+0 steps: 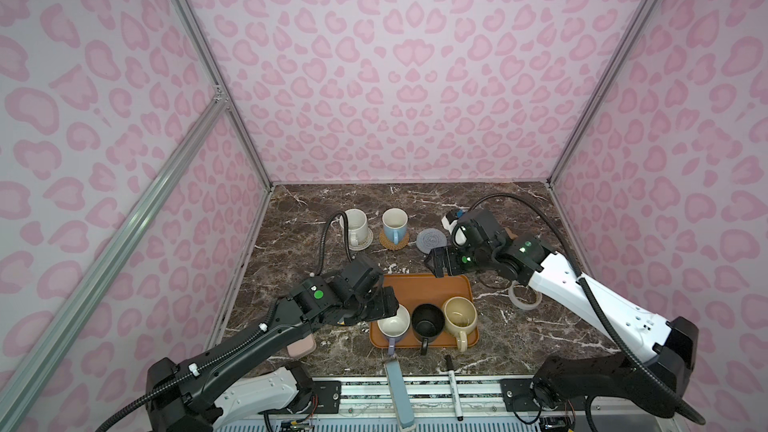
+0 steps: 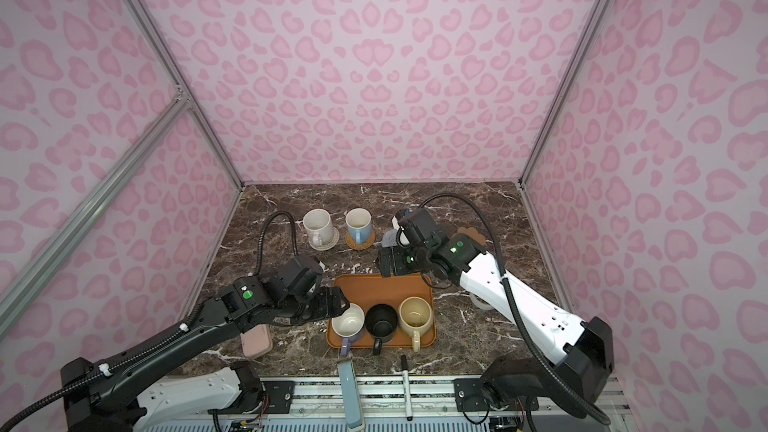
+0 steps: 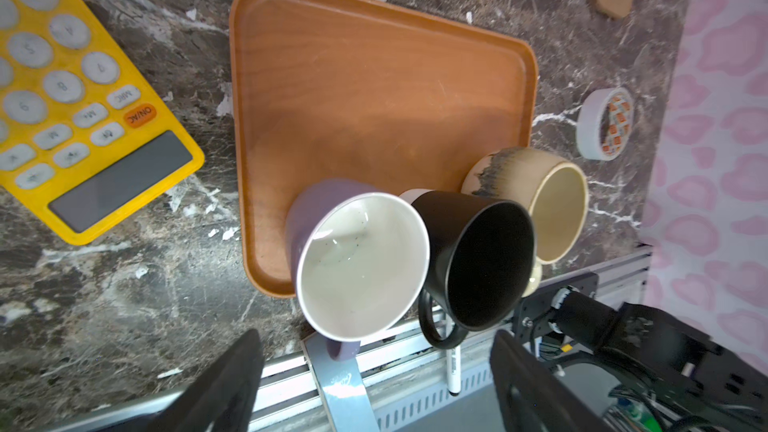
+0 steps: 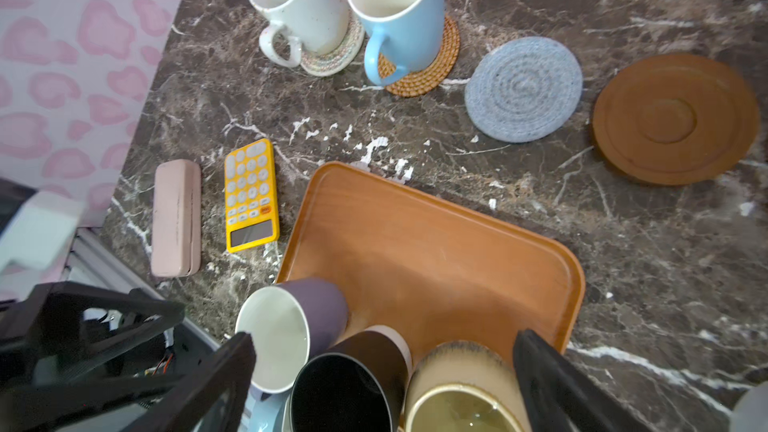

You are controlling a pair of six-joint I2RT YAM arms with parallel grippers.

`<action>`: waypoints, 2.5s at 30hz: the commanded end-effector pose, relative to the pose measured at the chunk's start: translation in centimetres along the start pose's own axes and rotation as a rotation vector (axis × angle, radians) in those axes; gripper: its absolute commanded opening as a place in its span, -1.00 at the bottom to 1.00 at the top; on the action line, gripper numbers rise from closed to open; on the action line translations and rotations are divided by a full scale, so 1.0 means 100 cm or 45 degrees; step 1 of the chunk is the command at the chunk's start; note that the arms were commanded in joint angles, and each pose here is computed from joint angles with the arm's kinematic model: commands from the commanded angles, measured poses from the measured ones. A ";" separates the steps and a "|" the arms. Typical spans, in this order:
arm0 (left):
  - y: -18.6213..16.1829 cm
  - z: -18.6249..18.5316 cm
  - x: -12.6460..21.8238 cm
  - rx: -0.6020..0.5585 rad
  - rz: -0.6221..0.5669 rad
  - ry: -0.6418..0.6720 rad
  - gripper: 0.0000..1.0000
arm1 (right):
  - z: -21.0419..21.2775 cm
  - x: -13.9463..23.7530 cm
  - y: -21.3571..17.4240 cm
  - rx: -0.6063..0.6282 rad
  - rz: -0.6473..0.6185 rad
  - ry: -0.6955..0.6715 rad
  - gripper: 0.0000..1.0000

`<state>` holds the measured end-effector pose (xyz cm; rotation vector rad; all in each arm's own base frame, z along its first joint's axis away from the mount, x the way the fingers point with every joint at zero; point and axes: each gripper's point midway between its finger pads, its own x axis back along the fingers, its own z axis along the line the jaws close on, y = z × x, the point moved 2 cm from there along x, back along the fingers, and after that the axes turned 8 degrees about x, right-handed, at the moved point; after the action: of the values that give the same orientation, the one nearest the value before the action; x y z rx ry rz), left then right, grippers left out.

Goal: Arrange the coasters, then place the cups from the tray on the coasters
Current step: 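Raise the right gripper out of the blue mug while left gripper nears the tray, then lower the left gripper into the lavender mug on the tray while right gripper hovers, then lift the lavender mug with the left gripper toward the grey knitted coaster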

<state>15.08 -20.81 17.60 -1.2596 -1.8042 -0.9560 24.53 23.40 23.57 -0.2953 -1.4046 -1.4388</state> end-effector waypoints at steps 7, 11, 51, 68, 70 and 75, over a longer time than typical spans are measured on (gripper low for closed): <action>-0.029 0.005 -0.024 -0.031 -0.019 0.148 0.42 | 0.009 0.016 -0.039 0.019 -0.027 0.153 0.96; -0.037 0.005 -0.030 -0.109 -0.054 0.226 0.27 | 0.008 0.017 -0.051 -0.007 -0.032 0.175 0.97; -0.058 0.026 -0.086 -0.198 -0.009 0.502 -0.49 | 0.029 0.010 -0.086 -0.015 -0.072 0.292 0.97; -0.046 0.014 -0.069 -0.225 -0.085 0.476 -0.93 | 0.023 0.008 -0.093 -0.048 -0.091 0.273 0.97; -0.043 0.010 -0.064 -0.231 -0.098 0.467 -0.93 | 0.023 0.008 -0.092 -0.049 -0.091 0.272 0.97; -0.043 0.004 -0.060 -0.232 -0.091 0.452 -0.93 | 0.025 0.005 -0.090 -0.059 -0.116 0.294 0.97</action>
<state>11.94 -24.21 10.50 -1.0812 -1.4946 -1.2858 15.72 22.69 19.23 -0.1136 -1.2183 -1.4968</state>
